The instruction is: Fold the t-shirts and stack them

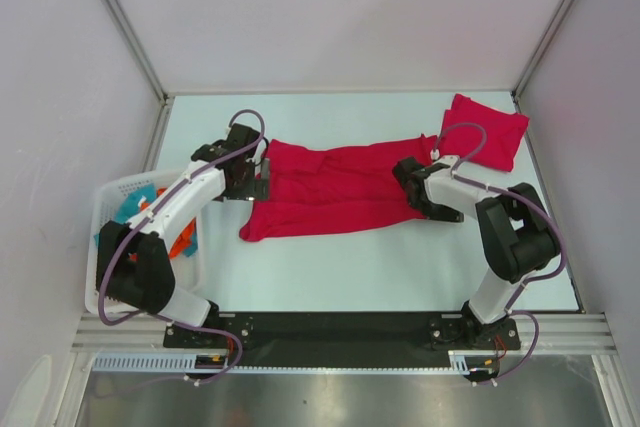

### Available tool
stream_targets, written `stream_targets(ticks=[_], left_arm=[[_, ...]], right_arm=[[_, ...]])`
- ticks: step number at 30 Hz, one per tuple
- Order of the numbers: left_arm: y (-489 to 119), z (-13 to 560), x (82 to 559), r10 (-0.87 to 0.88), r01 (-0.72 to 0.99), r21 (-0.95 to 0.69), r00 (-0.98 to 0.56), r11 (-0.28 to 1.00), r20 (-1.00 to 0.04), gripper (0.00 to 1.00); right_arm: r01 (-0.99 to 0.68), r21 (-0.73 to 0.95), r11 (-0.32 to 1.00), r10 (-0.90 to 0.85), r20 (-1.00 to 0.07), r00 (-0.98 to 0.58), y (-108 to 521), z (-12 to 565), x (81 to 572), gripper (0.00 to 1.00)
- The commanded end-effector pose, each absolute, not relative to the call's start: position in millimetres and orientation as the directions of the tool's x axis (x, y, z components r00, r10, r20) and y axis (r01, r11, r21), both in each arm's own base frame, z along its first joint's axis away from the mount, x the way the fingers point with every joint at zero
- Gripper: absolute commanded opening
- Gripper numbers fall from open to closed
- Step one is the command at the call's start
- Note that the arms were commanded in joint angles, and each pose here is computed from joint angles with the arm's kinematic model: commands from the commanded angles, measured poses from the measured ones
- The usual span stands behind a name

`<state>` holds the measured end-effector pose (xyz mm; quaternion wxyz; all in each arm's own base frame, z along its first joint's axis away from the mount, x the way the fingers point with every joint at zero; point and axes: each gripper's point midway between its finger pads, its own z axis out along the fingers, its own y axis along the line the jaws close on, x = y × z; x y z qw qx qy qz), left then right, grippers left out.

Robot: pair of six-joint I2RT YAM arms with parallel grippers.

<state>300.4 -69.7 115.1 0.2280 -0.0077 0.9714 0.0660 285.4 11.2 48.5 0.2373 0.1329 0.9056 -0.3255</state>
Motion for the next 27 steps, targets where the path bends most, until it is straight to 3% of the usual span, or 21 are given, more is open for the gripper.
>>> stream_targets(ticks=[1,15,27], left_arm=[[-68.7,123.7,298.8,0.027,-0.037,0.126,-0.883,0.991,-0.469,1.0],[-69.7,123.6,304.0,0.029,-0.037,0.132,-0.884,0.991,-0.467,1.0],[-68.5,131.9,301.6,0.034,-0.035,0.133,-0.875,0.99,-0.482,0.99]], right_arm=[[0.46,-0.514,0.724,0.096,-0.586,-0.805,1.8,61.6,299.8,0.45],[0.47,-0.482,0.74,0.094,-0.617,-0.782,10.0,76.2,321.7,0.45],[0.444,-0.514,0.734,0.1,-0.565,-0.819,8.0,38.7,316.1,0.44]])
